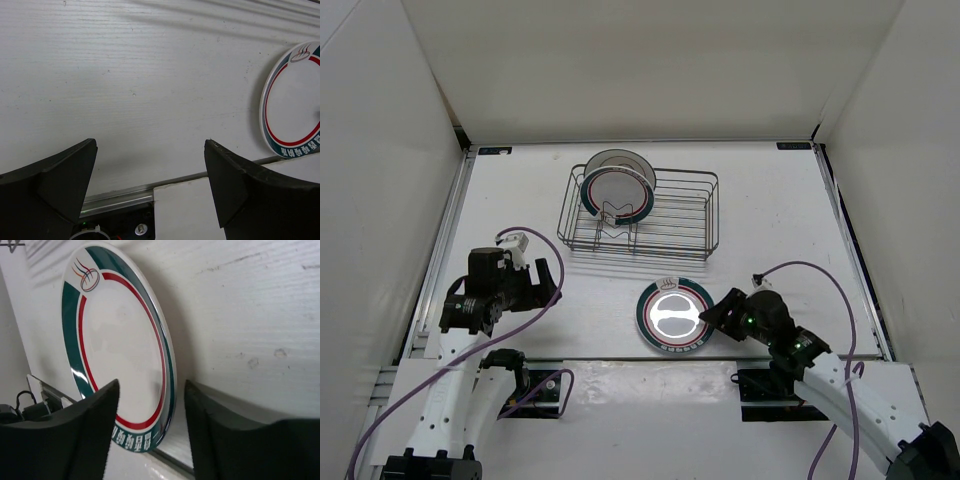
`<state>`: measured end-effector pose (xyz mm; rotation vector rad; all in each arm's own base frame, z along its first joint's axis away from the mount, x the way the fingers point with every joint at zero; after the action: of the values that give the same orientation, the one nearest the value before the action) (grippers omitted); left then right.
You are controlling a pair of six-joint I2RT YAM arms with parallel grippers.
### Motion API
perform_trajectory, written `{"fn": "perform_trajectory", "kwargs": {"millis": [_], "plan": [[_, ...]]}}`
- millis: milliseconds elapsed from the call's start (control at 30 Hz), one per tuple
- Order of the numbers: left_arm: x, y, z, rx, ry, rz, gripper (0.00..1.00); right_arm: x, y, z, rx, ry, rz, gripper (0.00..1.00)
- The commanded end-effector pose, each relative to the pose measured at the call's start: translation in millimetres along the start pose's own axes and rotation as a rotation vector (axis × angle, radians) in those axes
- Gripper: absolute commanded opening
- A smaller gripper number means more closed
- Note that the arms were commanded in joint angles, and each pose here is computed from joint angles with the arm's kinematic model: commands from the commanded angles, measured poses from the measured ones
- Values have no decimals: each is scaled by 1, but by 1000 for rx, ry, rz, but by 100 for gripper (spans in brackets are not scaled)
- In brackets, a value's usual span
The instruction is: Unload the plates from the dish rack
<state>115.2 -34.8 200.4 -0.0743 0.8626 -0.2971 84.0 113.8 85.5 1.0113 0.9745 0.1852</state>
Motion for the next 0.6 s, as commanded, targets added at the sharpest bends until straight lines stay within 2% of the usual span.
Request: {"fn": "perform_trajectory", "kwargs": {"millis": [0, 67, 100, 133, 167, 233, 300, 367, 500, 567], "plan": [[-1, -1, -1, -2, -8, -7, 100, -10, -6, 2, -106, 5, -112, 61], [-2, -1, -2, 1, -11, -7, 100, -18, 2, 9, -172, -28, -130, 65], [-1, -1, -2, 1, -9, -7, 100, -25, 7, 11, -187, -26, -157, 82], [-1, -1, -2, -2, -8, -7, 100, -30, 17, 15, -204, -48, -151, 89], [-1, -1, -1, 1, -12, -7, 100, -33, 18, 18, -239, -56, -180, 90], [-1, -1, -2, 1, -9, -8, 100, -49, 36, 24, -274, -65, -197, 90], [-1, -1, -2, 1, -11, -9, 100, -54, 40, 31, -270, -115, -288, 90], [-1, 0, -1, 0, -11, 6, 100, -65, 57, 39, -269, -183, -280, 90], [-2, -2, -2, 3, -11, -8, 100, -82, 79, 44, -327, -235, -115, 90], [-3, -2, -1, 5, -19, -5, 100, -88, 79, 44, -311, -258, -102, 90]]}}
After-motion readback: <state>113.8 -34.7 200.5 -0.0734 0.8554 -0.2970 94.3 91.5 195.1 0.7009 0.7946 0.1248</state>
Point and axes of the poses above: each gripper's point midway between its finger pads, its own x axis out along the fingers, its own y axis along the line the jaws close on, z = x × y, the point moved 10 cm from there along -x, back along the fingers, and after that the axes turned 13 degrees about x, right-handed, at the moved point
